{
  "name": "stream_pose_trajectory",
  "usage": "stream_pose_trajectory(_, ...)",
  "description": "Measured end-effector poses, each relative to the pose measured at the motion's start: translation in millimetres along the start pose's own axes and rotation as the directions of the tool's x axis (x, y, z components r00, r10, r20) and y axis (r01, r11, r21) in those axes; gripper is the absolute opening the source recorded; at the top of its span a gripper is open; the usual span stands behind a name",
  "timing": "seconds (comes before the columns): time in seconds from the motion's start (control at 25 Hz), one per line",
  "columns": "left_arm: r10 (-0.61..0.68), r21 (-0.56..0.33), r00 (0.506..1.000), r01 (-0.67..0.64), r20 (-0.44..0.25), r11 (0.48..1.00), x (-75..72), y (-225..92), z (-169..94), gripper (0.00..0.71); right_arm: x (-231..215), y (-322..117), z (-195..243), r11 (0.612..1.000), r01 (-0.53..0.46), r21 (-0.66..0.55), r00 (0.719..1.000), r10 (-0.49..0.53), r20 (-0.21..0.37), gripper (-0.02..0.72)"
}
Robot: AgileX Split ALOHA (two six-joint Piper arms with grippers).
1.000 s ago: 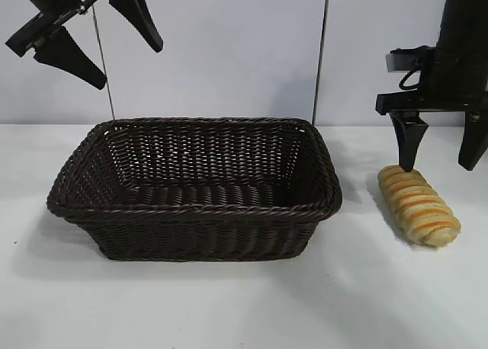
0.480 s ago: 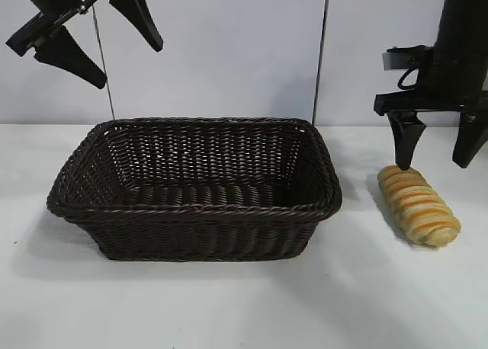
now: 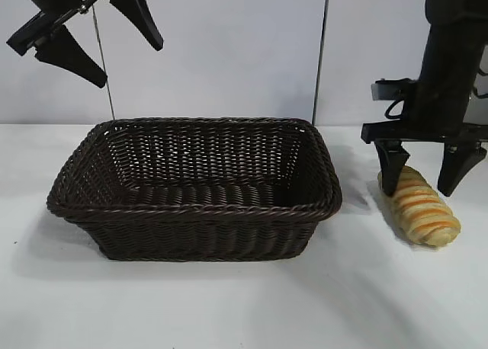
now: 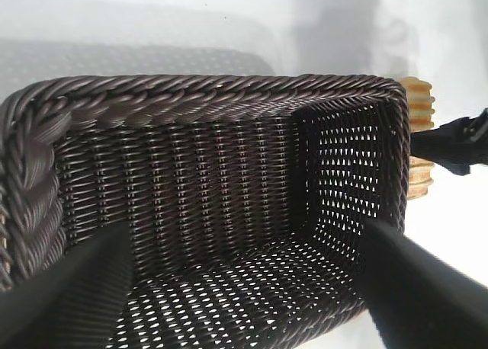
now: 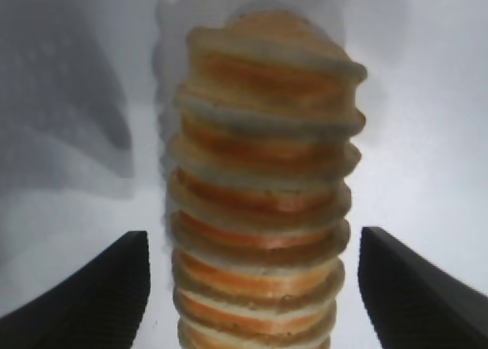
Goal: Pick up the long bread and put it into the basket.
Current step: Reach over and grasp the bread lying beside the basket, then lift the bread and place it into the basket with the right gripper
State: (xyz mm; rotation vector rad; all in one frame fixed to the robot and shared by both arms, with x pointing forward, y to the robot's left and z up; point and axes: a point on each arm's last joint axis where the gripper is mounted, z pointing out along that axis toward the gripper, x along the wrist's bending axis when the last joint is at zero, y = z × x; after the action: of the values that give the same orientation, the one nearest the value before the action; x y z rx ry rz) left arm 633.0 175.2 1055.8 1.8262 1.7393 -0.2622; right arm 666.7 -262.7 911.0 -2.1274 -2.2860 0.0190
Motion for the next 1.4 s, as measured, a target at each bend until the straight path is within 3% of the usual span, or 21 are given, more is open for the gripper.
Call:
stream_pose_trajectory(0.12, 0.0, 0.0, 1.0, 0.0, 0.0, 1.0, 0.0, 0, 0, 0.587, -1, 0, 0, 1.0, -0.007, -0.004, 1.0, 0.007, 0.016, 0.512)
stream_pose_trajectory(0.32, 0.0, 0.0, 1.0, 0.0, 0.0, 1.0, 0.0, 0, 0, 0.587, -4, 0, 0, 1.0, -0.006, -0.005, 0.999, 0.007, 0.039, 0.276)
stream_pose_trajectory(0.44, 0.0, 0.0, 1.0, 0.0, 0.0, 1.0, 0.0, 0, 0, 0.587, -4, 0, 0, 1.0, -0.008, -0.004, 0.999, 0.008, 0.04, 0.206)
stream_pose_trajectory(0.72, 0.0, 0.0, 1.0, 0.0, 0.0, 1.0, 0.0, 0, 0, 0.587, -3, 1, -14, 1.0, -0.013, 0.007, 0.999, 0.012, 0.037, 0.187)
stream_pose_trajectory(1.16, 0.0, -0.001, 1.0, 0.0, 0.0, 1.0, 0.0, 0, 0, 0.587, 8, 9, -123, 0.965, -0.015, -0.262, 1.0, 0.012, -0.015, 0.18)
stream_pose_trajectory(1.4, 0.0, -0.001, 1.0, 0.0, 0.0, 1.0, 0.0, 0, 0, 0.587, 29, 0, -142, 0.956, 0.039, -0.29, 0.999, -0.046, -0.015, 0.18)
